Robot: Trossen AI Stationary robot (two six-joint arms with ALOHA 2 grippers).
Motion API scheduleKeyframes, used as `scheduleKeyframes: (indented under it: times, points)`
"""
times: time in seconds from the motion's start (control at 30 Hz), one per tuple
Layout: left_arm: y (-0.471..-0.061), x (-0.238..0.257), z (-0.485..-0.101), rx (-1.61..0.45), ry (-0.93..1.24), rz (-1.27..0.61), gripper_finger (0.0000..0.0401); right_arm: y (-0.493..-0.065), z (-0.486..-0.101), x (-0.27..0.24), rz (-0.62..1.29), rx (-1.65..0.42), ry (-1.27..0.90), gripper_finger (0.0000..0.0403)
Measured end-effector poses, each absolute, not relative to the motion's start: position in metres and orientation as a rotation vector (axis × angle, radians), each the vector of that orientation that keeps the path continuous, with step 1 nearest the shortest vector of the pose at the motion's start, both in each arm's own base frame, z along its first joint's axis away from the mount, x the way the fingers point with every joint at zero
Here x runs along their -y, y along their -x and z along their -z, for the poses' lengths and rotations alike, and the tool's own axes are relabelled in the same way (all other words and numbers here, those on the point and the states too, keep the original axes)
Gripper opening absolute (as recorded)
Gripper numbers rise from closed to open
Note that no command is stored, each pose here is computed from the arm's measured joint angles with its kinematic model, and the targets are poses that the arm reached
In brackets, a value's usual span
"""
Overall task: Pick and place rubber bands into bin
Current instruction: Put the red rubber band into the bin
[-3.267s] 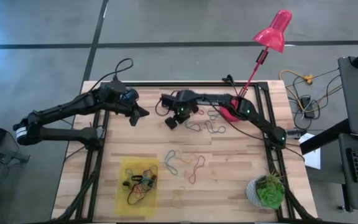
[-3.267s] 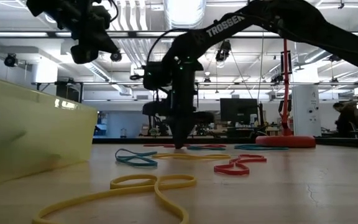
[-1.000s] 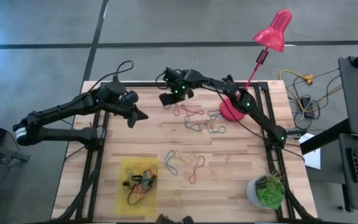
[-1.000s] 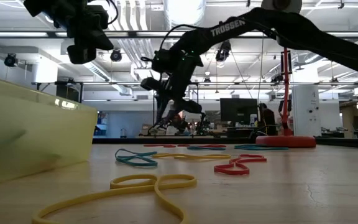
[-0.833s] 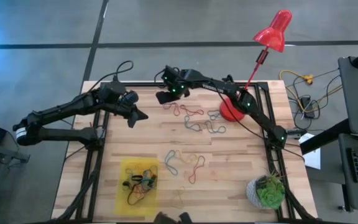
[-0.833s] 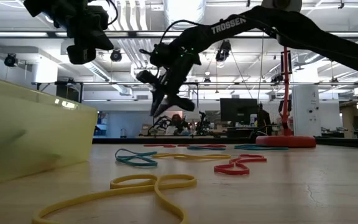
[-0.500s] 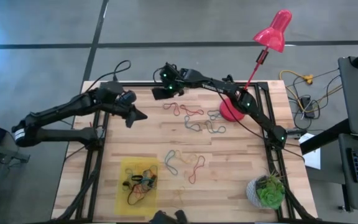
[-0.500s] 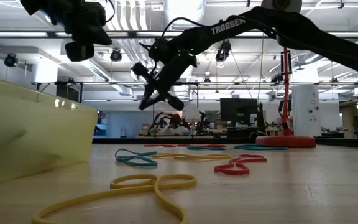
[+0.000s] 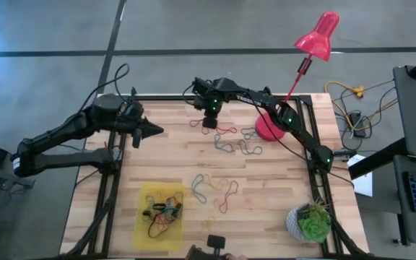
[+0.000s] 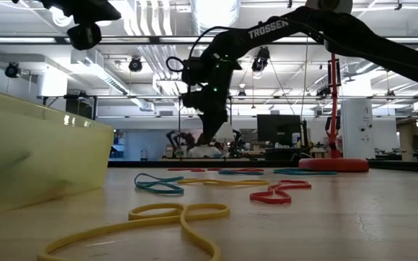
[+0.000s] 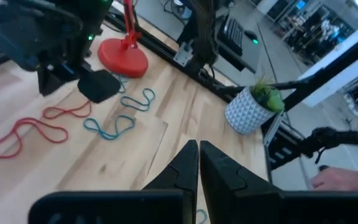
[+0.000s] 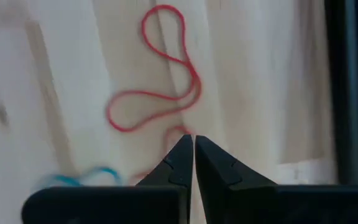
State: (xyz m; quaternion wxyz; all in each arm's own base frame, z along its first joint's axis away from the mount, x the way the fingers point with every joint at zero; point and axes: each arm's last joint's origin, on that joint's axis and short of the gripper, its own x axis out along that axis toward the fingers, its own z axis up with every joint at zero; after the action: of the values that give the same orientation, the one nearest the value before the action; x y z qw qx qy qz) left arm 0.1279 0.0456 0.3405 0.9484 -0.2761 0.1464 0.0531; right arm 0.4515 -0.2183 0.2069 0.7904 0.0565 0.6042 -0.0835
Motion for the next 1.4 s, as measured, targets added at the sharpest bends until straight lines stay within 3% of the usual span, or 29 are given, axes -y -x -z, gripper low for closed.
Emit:
scheduleKeyframes:
  times: [0.17,0.27,0.37,0.47,0.67,0.73,0.87,1.03,1.13,1.27,1.4]
  points:
    - [-0.131,-0.047,-0.340,-0.301,0.596,-0.119,0.0000,-0.449,-0.208,0.229,0.158,-1.324,0.090,0.0008]
    - [-0.136,-0.049,-0.337,-0.321,0.624,-0.131,0.0000,-0.450,-0.209,0.240,0.227,-1.263,0.057,0.0008]
    - [-0.142,-0.053,-0.333,-0.347,0.638,-0.152,0.0000,-0.446,-0.211,0.258,0.437,-1.133,-0.304,0.0008]
    - [-0.150,-0.056,-0.328,-0.374,0.649,-0.159,0.0000,-0.441,-0.214,0.270,0.415,-0.990,-0.817,0.0008]
    - [-0.166,-0.064,-0.329,-0.315,0.716,-0.187,0.0000,-0.450,-0.218,0.258,0.179,-0.936,-1.088,0.0008]
    - [-0.170,-0.067,-0.333,-0.259,0.735,-0.199,0.0000,-0.448,-0.218,0.257,0.161,-0.946,-1.098,0.0008]
    - [-0.173,-0.069,-0.340,-0.172,0.728,-0.220,0.0000,-0.439,-0.211,0.261,0.347,-1.052,-0.907,0.0008]
    - [-0.174,-0.071,-0.347,-0.093,0.703,-0.227,0.0000,-0.423,-0.205,0.261,0.388,-1.237,-0.686,0.0008]
    - [-0.175,-0.072,-0.354,-0.017,0.676,-0.239,0.0000,-0.423,-0.206,0.262,0.284,-1.201,-0.763,0.0008]
    - [-0.178,-0.075,-0.362,0.087,0.642,-0.265,0.0000,-0.437,-0.214,0.262,0.071,-1.004,-0.988,0.0008]
    - [-0.181,-0.078,-0.361,0.090,0.586,-0.295,0.0000,-0.450,-0.220,0.259,0.046,-0.915,-1.023,0.0008]
